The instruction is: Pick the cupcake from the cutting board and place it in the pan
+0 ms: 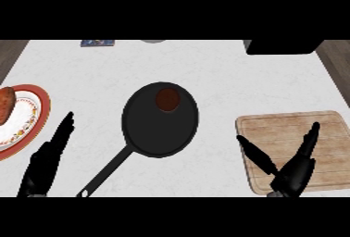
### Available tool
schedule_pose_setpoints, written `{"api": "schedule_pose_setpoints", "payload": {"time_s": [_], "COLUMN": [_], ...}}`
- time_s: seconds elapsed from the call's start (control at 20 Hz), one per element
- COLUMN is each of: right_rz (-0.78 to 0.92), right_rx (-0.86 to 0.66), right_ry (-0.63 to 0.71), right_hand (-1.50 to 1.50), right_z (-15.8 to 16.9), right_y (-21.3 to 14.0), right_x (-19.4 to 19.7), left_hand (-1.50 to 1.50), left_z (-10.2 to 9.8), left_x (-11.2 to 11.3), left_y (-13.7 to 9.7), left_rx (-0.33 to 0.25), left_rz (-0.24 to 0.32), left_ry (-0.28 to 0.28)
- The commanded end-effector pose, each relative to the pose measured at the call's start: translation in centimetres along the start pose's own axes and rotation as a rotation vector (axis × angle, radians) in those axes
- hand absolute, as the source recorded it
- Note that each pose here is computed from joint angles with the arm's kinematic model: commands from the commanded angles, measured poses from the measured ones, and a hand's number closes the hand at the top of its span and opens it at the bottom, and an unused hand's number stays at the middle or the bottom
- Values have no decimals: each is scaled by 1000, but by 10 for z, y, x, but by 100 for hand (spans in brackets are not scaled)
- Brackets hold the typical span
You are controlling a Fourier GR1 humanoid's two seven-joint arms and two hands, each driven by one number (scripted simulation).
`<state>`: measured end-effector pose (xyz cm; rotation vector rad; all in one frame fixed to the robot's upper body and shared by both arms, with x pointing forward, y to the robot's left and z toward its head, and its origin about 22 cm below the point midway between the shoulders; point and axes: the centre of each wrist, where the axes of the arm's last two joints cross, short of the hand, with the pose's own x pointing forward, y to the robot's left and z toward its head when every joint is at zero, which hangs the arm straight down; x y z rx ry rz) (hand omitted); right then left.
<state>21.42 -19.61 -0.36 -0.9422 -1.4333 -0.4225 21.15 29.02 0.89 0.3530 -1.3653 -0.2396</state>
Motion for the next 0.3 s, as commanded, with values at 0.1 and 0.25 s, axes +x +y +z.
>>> {"api": "schedule_pose_setpoints", "payload": {"time_s": [0.1,0.25], "right_rz": [14,32], "right_rx": [-10,19], "right_ry": [3,1], "right_hand": [-150,-150], "right_z": [19,26], "right_y": [-78,-89], "right_x": [-2,-11], "left_hand": [0,0], "left_z": [-1,-14], "left_x": [2,-13], "left_y": [3,3], "left_rx": [-11,-2], "left_rz": [0,6], "left_ry": [-21,-5]}}
